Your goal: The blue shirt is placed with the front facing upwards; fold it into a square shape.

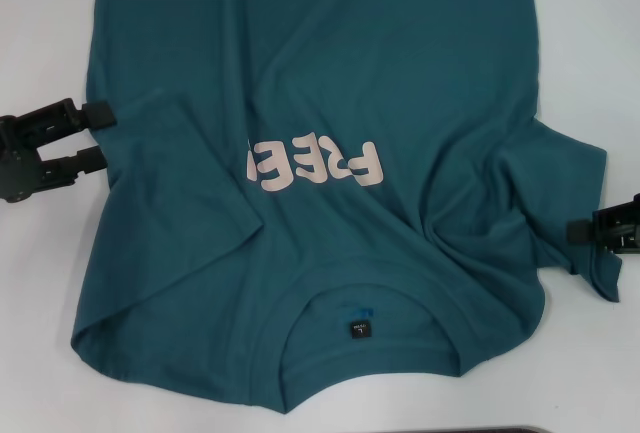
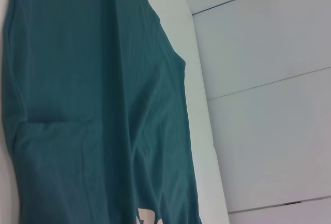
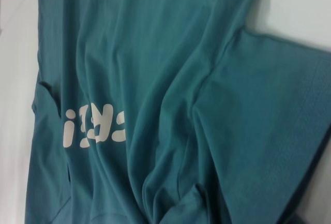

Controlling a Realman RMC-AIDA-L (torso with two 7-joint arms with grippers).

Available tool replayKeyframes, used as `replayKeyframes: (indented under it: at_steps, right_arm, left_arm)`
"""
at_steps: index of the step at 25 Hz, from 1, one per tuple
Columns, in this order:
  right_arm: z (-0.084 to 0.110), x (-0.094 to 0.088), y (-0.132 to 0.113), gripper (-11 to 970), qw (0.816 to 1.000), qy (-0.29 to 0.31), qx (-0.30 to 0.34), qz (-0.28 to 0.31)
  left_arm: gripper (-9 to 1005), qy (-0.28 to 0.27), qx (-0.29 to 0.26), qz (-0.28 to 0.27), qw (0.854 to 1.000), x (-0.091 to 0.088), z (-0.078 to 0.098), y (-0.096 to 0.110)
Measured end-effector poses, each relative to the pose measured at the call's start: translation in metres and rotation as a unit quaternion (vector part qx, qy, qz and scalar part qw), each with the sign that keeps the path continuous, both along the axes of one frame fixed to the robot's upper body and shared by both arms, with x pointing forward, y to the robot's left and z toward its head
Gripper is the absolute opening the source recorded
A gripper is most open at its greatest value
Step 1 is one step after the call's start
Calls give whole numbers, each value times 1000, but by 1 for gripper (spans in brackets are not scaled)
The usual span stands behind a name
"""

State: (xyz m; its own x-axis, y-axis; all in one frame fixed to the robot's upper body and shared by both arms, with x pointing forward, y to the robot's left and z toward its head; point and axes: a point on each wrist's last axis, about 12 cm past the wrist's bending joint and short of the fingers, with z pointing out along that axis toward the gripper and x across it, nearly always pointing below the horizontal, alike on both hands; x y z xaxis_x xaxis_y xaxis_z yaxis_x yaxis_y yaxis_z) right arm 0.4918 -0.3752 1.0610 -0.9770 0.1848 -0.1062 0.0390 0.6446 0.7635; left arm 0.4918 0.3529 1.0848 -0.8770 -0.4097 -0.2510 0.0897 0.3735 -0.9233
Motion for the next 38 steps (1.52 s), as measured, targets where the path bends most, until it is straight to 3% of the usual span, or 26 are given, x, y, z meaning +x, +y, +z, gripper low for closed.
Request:
replayKeyframes:
  at_steps: [5,12,16,22,26,38]
  right_arm:
    - [1,0,0,185,1000,2,1,0]
    - [4,1,-4,74,1000,3,-2,0]
    - [11,-1,-19,10,1000,-1,-14,-17]
    - [25,-2,-48,16,997,-17,-45,-59]
    - [31,0,-55,21,996,-24,-50,-67]
    - [57,27,-35,33,999,-38,-24,-6]
  left_arm:
    - [930,0,0,0,1000,0,0,0]
    - [932,0,0,0,1000,0,0,0]
    - [932,3,-1,2,1000,-1,0,1]
    - [932,5,-1,5,1000,-3,-1,3]
    - [932,2,-4,14,1000,-3,0,6]
    - [932,0,-7,17,1000,-4,2,8]
